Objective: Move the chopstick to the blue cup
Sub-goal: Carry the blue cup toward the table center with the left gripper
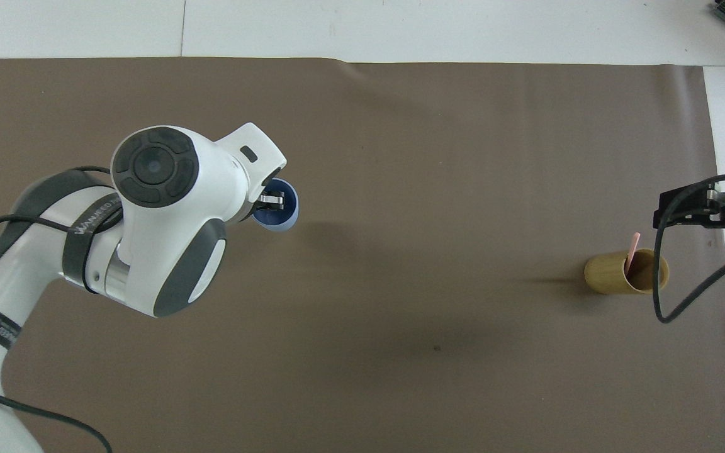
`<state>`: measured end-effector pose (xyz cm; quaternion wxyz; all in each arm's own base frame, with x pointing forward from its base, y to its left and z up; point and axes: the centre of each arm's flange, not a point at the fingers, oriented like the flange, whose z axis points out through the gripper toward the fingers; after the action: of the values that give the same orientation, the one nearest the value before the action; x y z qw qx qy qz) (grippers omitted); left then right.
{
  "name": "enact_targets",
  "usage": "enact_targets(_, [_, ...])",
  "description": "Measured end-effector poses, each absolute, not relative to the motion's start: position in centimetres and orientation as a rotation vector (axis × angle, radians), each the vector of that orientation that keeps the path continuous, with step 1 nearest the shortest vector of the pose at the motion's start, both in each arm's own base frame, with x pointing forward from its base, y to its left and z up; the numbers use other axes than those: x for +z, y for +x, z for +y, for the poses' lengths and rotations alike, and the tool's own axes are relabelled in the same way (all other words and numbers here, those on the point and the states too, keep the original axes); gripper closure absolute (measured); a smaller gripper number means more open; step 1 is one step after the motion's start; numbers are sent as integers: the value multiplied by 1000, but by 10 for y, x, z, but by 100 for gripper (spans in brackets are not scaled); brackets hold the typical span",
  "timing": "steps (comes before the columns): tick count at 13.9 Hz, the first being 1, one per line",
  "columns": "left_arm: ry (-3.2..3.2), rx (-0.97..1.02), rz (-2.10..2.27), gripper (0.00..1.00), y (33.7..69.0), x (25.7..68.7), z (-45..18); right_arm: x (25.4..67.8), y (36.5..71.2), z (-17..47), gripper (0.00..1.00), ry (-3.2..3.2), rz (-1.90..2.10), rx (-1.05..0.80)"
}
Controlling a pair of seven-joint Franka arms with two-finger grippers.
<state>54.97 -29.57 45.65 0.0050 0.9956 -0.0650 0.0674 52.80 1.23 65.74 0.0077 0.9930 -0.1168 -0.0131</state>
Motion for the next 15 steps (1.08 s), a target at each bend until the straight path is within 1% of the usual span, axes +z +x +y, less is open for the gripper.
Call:
enact_targets(3, [3085,228,-278,95,525,439,-368,657,528,12,0,3104,-365,-42])
enact_targets(5, [3070,232,-319,95,512,425,-396,657,528,12,0,3104,-365,-42])
enact_targets(11, [3047,236,-393,95,496,394,-427,657,528,12,0,3104,-366,-42])
enact_targets(15, [3021,266,-364,95,487,373,-441,657,528,12,0,3104,-366,-42])
